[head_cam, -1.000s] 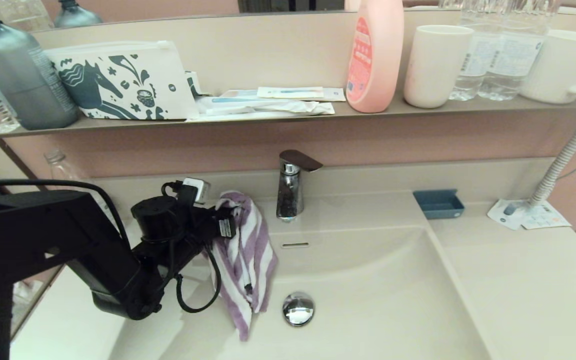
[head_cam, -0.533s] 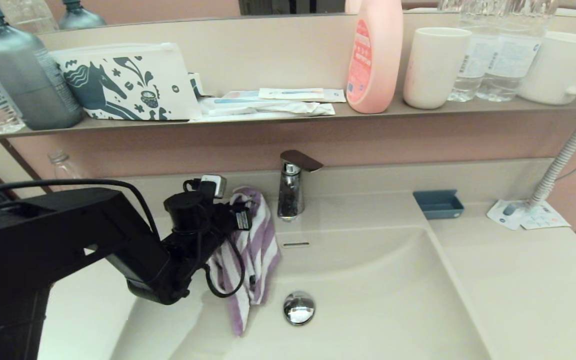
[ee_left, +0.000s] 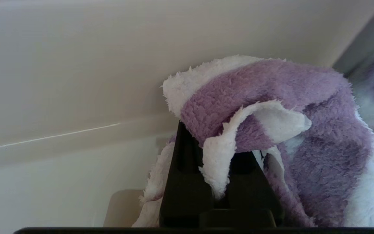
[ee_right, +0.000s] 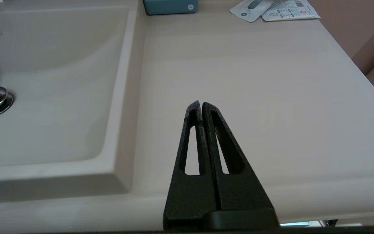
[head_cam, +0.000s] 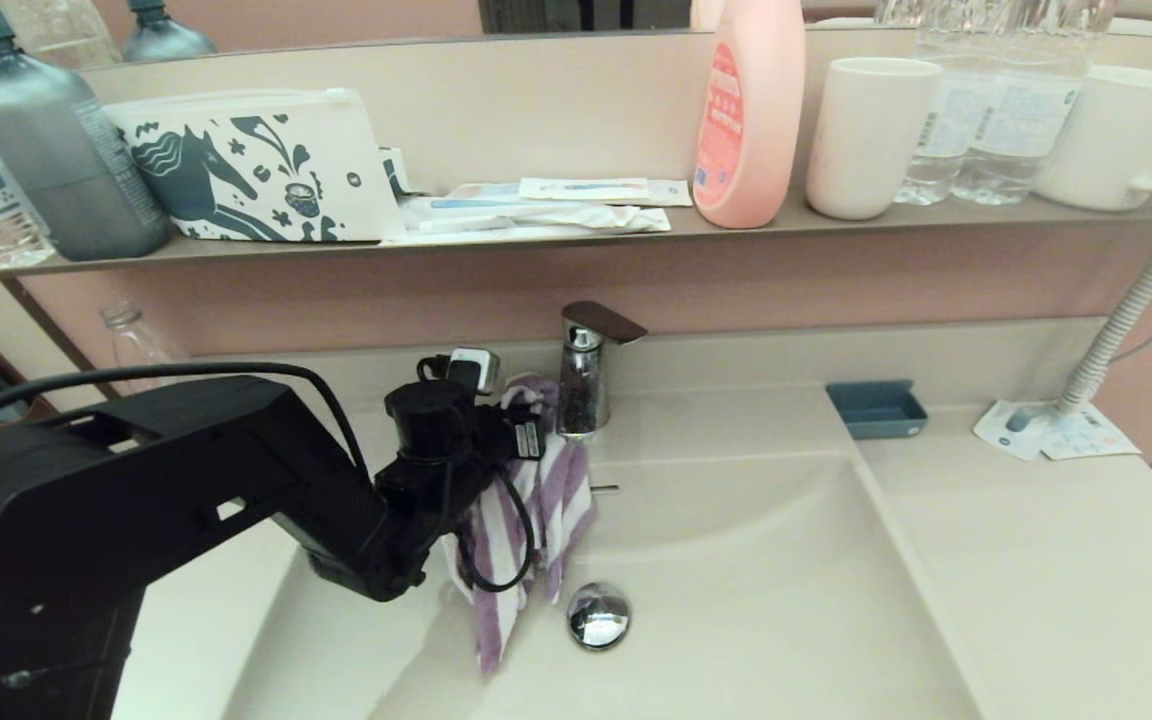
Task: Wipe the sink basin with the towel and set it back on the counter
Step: Wipe the sink
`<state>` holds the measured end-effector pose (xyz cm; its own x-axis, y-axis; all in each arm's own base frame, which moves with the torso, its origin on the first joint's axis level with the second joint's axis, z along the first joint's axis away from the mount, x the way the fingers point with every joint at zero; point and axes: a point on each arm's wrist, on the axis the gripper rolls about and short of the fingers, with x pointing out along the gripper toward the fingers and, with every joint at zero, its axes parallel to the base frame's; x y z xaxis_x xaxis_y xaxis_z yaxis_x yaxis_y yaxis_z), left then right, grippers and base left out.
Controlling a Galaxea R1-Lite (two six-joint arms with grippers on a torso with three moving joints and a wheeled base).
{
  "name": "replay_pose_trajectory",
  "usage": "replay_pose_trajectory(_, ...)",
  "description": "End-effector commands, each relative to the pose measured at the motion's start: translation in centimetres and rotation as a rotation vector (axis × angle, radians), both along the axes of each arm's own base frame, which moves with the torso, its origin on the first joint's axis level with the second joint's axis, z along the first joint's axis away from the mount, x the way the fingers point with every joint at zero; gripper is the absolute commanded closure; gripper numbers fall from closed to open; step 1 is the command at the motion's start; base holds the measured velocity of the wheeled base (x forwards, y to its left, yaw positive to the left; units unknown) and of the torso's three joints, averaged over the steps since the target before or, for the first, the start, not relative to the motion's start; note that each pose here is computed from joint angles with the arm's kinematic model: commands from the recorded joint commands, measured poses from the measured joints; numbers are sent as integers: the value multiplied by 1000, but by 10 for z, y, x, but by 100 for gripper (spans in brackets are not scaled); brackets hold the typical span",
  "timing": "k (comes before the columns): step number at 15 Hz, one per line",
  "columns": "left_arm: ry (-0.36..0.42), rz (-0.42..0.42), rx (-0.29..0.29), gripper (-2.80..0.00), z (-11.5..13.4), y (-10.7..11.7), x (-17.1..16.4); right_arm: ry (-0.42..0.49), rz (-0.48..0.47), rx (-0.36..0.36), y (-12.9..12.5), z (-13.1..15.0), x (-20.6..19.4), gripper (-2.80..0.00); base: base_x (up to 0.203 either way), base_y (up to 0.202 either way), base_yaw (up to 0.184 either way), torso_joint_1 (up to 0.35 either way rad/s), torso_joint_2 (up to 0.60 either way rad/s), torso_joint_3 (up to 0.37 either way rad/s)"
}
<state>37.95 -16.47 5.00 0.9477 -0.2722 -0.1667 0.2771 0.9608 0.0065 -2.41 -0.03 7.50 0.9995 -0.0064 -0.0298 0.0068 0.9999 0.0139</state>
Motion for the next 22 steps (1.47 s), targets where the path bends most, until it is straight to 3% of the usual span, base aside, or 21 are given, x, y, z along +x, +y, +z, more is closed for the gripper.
replay_pose_trajectory(1,1,-11,0,0,-1,-9,2,1,0,1,0,0,0,0,0,0,0,0,0,0)
replay_pose_trajectory(6,1,-24,4,0,3,-26,1,1,0,1,0,0,0,0,0,0,0,0,0,0)
replay_pose_trajectory(10,28,8,4,0,-2,-11,2,1,0,0,0,0,0,0,0,0,0,0,0,0)
replay_pose_trajectory(17,83,77,2,0,6,61,-6,1,0,0,0,0,0,0,0,0,0,0,0,0)
replay_pose_trajectory(22,78,129,24,0,8,140,2,1,0,1,0,0,0,0,0,0,0,0,0,0)
